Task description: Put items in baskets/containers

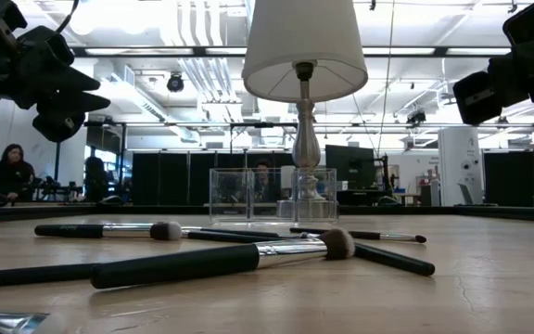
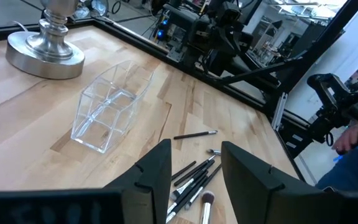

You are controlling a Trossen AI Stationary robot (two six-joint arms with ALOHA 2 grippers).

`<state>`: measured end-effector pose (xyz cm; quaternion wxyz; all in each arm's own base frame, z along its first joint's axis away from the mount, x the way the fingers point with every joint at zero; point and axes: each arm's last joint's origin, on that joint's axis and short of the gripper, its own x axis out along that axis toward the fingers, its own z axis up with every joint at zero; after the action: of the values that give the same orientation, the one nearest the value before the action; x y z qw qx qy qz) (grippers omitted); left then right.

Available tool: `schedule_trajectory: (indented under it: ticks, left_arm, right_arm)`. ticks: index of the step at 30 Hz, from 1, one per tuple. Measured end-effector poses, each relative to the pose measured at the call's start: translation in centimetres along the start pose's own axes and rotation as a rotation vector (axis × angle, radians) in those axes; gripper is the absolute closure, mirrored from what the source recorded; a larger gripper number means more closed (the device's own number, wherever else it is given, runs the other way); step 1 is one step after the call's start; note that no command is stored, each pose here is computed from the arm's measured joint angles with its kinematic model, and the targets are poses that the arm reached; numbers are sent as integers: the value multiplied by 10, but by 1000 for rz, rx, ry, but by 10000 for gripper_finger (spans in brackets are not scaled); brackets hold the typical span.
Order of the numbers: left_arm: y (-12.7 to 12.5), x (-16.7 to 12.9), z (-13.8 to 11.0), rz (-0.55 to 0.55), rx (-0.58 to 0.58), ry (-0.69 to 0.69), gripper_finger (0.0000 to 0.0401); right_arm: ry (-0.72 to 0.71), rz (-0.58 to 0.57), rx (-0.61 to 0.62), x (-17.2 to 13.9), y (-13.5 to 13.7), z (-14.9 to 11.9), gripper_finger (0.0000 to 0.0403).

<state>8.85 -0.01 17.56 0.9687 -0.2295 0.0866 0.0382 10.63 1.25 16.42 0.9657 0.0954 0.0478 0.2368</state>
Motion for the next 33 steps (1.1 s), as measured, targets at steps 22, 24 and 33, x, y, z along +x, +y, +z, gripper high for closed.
schedule_trajectory:
  ticks: [22,24,33]
  left_arm:
    - [0,0,0,-1,0,0,268]
    - [0,0,0,-2,0,0,268]
    - [0,0,0,-4,0,1,268]
  right_arm:
    - [-74,-92,912,8,-4,3,321]
    - [-47,-203,914,14,-6,6,320]
    - [487,-766,854,69,-18,40,273]
